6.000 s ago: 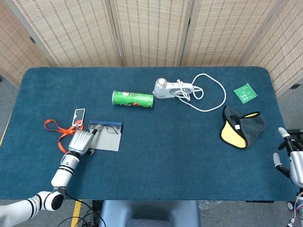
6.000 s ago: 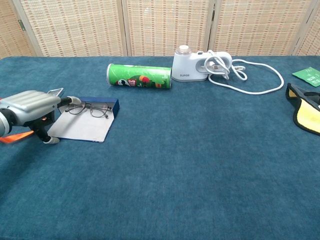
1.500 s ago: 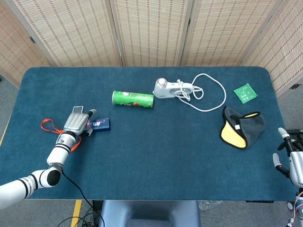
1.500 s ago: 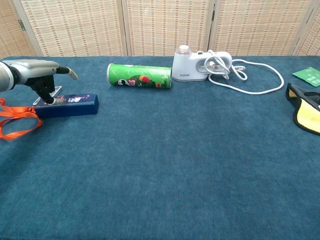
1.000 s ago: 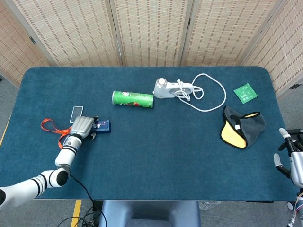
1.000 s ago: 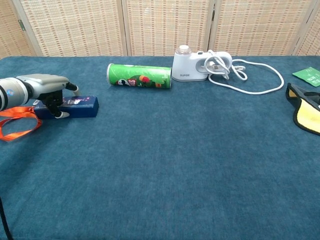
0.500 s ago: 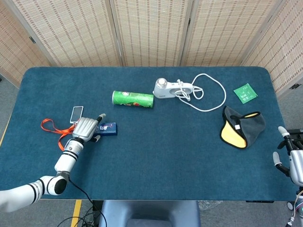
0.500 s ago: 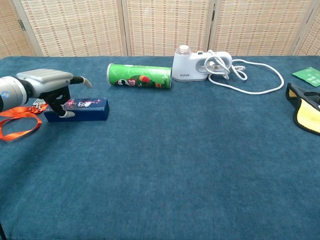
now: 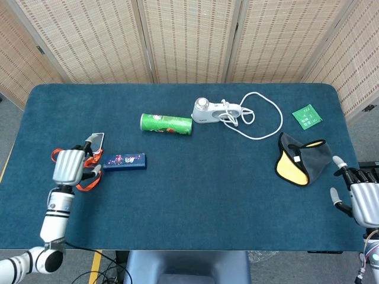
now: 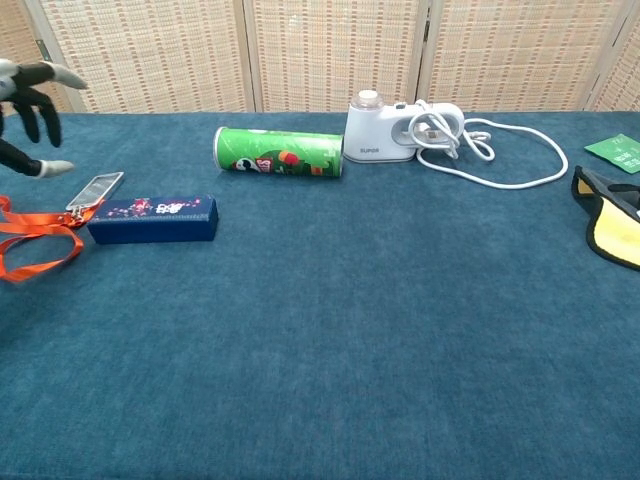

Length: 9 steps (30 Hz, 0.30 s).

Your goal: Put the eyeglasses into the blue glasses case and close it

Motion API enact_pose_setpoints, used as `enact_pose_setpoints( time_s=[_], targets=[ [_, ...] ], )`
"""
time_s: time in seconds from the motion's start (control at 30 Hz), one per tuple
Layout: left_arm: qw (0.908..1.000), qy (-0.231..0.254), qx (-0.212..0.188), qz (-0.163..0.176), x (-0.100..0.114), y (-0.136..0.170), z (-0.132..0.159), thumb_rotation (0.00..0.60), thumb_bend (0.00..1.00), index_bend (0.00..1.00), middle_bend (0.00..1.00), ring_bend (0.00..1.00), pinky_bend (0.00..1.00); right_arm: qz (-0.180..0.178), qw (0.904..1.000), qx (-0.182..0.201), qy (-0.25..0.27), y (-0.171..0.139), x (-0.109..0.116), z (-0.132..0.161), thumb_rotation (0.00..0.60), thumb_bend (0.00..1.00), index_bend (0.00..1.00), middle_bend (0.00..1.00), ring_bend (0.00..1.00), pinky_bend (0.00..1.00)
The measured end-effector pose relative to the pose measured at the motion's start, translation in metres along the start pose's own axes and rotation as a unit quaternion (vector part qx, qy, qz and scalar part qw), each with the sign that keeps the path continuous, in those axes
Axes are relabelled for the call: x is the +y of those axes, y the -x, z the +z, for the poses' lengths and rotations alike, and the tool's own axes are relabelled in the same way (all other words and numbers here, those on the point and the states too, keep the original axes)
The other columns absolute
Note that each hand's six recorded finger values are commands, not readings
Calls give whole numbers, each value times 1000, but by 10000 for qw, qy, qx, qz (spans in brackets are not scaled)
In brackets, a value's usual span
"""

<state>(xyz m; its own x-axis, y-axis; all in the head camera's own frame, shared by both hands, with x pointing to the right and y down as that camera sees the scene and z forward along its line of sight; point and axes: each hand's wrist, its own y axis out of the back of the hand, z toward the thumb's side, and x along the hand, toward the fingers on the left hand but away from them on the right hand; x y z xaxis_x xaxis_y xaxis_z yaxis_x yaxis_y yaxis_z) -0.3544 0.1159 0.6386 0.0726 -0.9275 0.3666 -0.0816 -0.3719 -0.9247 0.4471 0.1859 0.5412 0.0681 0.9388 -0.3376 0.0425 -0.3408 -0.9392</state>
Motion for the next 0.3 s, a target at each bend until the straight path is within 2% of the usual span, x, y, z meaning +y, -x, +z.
enact_pose_setpoints(
  time_s=[0.1, 0.3],
  targets=[
    [9996, -29, 258, 122, 9, 28, -19, 600, 288, 190, 507, 471, 638, 49, 9999, 143, 44, 2, -3, 4, 600, 458, 89, 349, 274, 261],
    [9971, -235, 718, 114, 18, 79, -50, 600, 288, 193, 500, 468, 619, 40, 9995, 243, 187, 3, -8, 9, 600, 454, 89, 349, 274, 261]
  ],
)
